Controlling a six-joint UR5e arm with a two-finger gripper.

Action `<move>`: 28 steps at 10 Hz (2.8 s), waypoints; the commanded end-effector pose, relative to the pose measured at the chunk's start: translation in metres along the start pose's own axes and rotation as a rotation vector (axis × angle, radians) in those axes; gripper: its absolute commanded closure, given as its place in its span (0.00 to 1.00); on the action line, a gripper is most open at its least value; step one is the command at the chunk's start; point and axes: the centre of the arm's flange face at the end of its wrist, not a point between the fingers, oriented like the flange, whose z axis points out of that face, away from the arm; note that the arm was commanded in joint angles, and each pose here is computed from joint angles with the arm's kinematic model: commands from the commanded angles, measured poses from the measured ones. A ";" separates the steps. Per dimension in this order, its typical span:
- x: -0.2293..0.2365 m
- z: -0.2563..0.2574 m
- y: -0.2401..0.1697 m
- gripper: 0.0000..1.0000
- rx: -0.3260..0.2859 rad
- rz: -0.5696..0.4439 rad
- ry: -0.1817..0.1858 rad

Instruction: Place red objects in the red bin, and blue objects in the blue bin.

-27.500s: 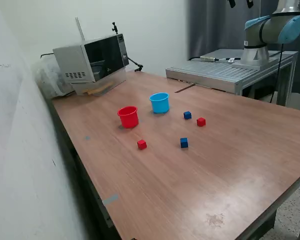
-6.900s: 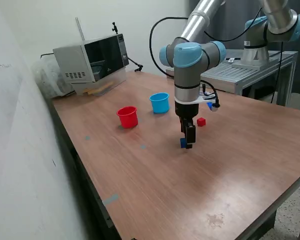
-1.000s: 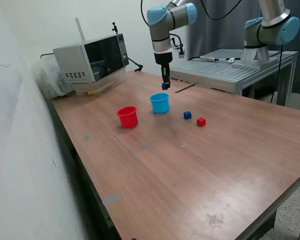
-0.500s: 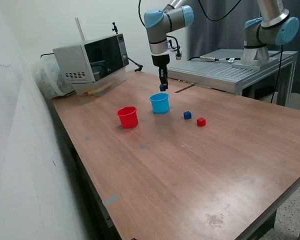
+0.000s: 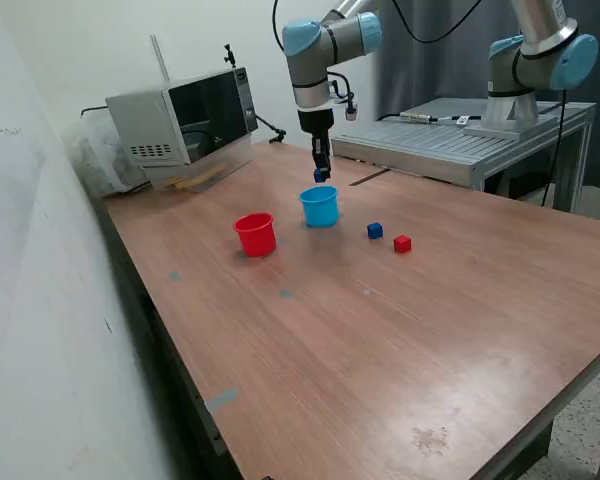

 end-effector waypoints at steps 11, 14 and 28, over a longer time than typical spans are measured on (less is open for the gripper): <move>0.004 -0.021 0.003 0.00 -0.028 -0.079 0.014; 0.042 -0.091 -0.110 0.00 -0.125 -0.539 0.033; 0.113 -0.055 -0.260 0.00 -0.060 -1.090 0.215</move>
